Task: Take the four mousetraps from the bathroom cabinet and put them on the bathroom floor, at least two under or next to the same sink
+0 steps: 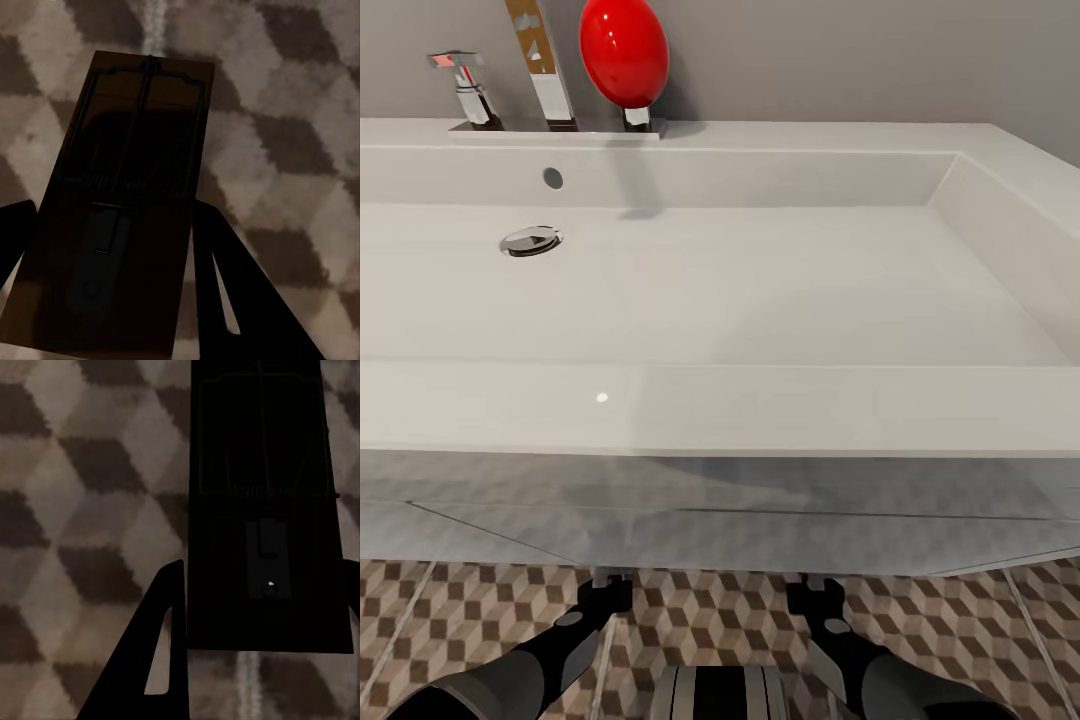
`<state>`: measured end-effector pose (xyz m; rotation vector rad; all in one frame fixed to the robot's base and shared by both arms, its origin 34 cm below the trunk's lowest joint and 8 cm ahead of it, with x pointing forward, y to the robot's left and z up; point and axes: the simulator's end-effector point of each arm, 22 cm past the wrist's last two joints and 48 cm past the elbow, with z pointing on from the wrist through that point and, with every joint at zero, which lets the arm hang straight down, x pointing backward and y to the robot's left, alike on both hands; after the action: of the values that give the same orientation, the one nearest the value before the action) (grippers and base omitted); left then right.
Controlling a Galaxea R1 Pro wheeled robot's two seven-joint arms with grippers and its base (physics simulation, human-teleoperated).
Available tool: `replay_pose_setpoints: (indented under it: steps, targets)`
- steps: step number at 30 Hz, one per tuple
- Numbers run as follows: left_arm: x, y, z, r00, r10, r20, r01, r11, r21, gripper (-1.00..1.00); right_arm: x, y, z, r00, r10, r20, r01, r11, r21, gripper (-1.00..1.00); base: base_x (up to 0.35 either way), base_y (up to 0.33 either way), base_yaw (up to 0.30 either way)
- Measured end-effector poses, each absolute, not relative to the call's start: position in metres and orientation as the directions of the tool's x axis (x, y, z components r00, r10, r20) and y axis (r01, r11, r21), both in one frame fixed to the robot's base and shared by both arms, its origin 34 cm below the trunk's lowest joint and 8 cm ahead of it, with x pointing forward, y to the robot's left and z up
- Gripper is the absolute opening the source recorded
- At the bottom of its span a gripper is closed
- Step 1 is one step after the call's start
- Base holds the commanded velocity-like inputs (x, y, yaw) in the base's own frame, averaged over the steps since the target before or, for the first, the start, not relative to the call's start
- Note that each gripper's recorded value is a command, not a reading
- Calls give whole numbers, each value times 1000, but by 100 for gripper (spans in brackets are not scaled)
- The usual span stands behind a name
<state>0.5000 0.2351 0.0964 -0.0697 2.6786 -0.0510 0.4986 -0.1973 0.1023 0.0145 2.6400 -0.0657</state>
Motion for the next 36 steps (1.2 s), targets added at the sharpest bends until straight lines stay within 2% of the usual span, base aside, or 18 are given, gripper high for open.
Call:
replay_pose_setpoints:
  steps: [14, 20, 30, 36]
  targets:
    - [500, 236, 97, -893, -56, -447, -39, 998, -47, -100, 500, -197, 104, -868, -6, -496, 18, 999, -42, -100, 0, 0, 0]
    - [511, 247, 102, -866, -56, -496, -45, 998, -33, -100, 500, -197, 104, -868, -5, -497, 17, 999, -41, -100, 0, 0, 0]
    - [513, 263, 104, -859, -54, -509, -54, 998, -15, -100, 500, -197, 104, -868, -5, -497, 17, 999, -41, -100, 0, 0, 0]
    - [513, 253, 103, -860, -59, -507, -52, 998, -28, -100, 500, -197, 104, -868, -5, -497, 18, 999, -42, -100, 0, 0, 0]
